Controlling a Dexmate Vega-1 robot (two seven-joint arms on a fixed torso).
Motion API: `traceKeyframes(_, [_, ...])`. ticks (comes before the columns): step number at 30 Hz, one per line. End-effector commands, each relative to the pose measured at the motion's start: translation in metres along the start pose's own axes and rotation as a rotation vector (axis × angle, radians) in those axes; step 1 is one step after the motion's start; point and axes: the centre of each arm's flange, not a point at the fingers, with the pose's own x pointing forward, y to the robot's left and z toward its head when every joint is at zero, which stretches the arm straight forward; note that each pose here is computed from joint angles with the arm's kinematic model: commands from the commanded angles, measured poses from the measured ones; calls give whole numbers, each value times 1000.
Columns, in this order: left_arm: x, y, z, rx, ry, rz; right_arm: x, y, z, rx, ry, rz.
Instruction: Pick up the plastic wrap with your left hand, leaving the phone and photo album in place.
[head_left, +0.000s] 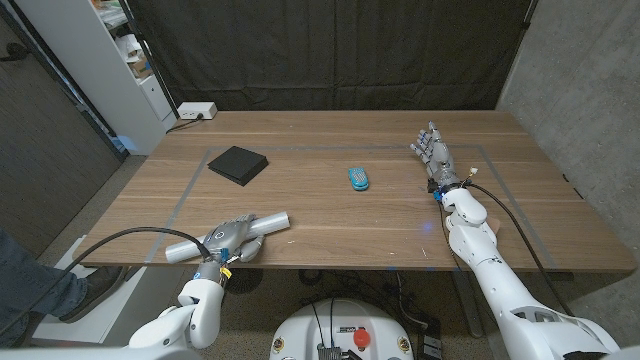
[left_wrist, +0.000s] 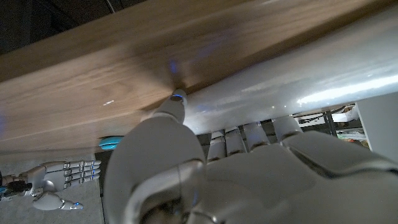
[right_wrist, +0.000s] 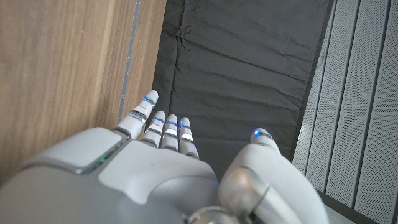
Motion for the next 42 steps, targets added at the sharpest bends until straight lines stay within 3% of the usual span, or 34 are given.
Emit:
traceKeyframes(1, [-1,-3,0,-22,9,-21,1,0,-2,8,0,2])
traceKeyframes(24, [-1,-3,-1,-120,23,6,1,4,-4,5,13,19])
traceKeyframes(31, [-1,0,0,-137,38,59,3,5,-4,6,12,21])
traceKeyframes(42, [5,1,-1,-150,42,32,6,7,-4,12,7,26])
